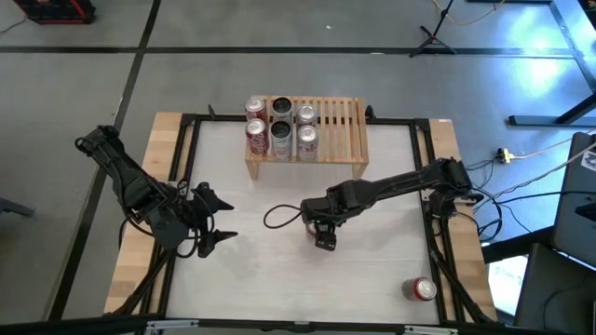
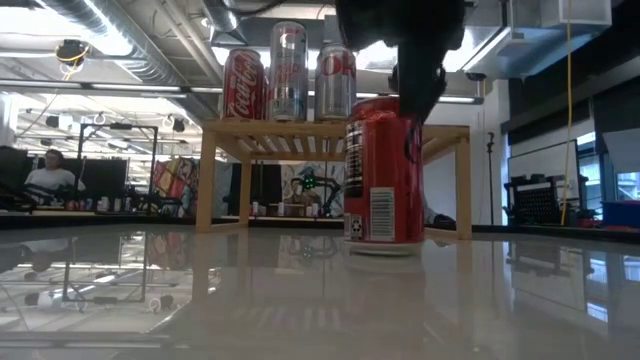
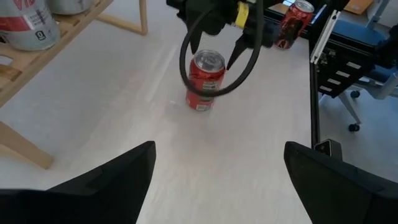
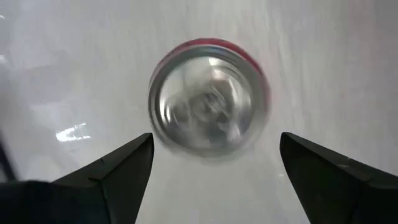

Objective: Place canned beverage on shelf
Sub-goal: Put the top dark red soda can on the shelf

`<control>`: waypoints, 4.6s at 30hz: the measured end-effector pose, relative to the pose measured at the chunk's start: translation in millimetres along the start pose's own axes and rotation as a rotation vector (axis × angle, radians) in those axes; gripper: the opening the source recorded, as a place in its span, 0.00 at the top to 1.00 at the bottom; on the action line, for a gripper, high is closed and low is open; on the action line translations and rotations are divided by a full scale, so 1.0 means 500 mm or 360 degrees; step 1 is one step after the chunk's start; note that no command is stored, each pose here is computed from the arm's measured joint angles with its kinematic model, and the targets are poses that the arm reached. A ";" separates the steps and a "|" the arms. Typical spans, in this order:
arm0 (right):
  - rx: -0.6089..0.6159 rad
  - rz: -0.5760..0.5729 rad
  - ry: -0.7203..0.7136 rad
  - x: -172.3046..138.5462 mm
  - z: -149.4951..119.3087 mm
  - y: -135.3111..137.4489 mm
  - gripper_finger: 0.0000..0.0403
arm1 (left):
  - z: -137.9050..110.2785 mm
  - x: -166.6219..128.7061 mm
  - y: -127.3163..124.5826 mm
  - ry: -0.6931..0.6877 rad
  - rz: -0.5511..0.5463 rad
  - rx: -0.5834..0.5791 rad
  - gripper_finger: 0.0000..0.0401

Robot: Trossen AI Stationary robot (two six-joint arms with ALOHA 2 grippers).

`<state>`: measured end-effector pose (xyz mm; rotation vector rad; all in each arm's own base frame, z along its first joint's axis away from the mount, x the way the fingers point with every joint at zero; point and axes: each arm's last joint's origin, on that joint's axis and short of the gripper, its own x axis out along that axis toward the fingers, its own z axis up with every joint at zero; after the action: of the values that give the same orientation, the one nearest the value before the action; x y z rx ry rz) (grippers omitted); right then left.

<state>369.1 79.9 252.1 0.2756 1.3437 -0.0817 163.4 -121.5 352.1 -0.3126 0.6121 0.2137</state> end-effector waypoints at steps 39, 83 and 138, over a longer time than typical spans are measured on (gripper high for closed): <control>-0.0002 -0.0107 -0.1096 0.145 -0.264 -0.111 0.17 | -0.090 0.499 -0.093 0.0097 0.0211 -0.0485 0.12; -0.0460 0.0176 -0.1269 0.193 -0.219 -0.042 0.17 | -0.137 0.553 -0.035 0.0317 0.0533 -0.0585 0.12; 0.0117 -0.0313 -0.1583 -0.175 -0.120 -0.443 0.35 | 0.084 0.153 0.049 -0.0071 0.0293 -0.0190 0.12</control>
<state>244.4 -128.1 291.6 0.1255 0.3732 -0.3809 239.5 -76.2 334.0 -0.3658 0.5852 0.4344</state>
